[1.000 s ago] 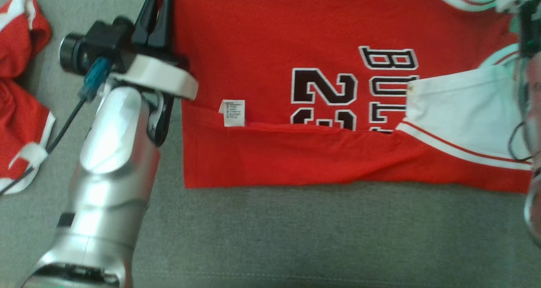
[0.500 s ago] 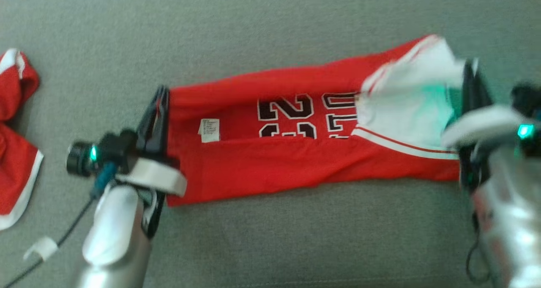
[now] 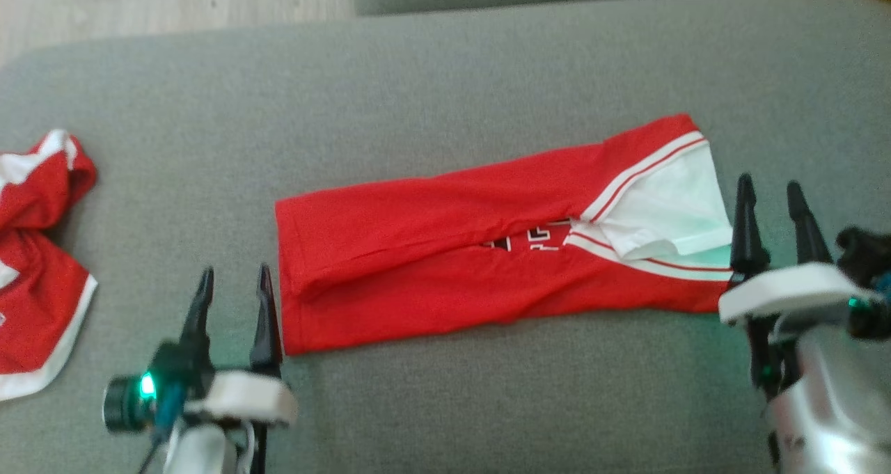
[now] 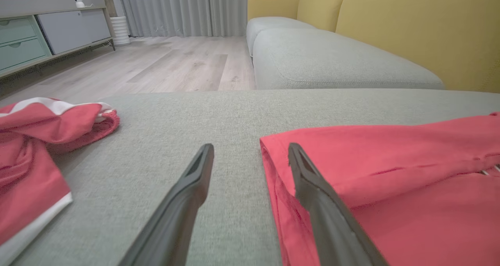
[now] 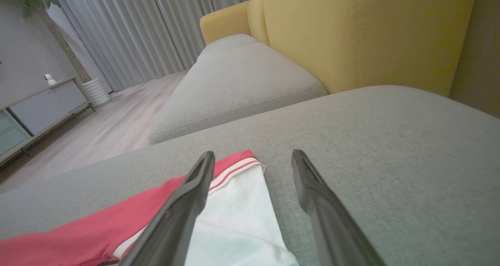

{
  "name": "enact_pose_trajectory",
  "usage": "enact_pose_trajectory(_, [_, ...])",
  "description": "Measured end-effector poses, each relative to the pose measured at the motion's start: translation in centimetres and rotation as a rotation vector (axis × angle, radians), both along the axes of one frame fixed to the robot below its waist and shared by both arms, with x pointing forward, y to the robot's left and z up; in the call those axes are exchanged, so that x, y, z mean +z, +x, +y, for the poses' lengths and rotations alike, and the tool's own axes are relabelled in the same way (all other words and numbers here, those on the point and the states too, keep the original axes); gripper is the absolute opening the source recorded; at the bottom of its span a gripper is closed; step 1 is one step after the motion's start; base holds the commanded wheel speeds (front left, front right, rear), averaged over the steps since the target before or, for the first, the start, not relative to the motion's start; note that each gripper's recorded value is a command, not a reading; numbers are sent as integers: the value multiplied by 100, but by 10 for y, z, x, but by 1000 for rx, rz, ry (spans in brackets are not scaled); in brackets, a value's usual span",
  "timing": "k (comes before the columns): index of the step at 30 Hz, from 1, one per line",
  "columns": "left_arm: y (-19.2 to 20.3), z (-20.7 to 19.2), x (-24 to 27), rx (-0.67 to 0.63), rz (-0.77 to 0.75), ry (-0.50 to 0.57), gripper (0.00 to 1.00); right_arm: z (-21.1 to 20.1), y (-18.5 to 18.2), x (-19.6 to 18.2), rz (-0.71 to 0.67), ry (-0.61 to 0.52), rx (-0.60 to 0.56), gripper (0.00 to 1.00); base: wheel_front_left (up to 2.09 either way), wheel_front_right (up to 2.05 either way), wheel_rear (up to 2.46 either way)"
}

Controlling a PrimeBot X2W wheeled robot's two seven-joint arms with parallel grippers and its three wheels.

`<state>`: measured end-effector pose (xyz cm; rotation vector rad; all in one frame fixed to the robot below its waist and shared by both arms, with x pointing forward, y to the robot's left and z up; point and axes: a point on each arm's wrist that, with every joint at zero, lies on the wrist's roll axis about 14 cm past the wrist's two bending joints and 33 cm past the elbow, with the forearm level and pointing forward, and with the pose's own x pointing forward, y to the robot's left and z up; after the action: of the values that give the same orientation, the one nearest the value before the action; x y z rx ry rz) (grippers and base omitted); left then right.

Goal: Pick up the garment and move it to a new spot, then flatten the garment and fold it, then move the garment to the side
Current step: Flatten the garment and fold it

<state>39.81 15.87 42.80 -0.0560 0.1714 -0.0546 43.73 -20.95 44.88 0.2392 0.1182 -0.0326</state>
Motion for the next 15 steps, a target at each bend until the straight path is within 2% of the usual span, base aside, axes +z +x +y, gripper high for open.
enact_pose_trajectory(9, [-51,10,6,40,-15,31,100,13,-47,-3,2,-62,21,100,0,0,0])
enact_pose_trajectory(15, [-68,18,6,76,-16,34,100,22,-60,-5,6,-59,42,100,0,0,0])
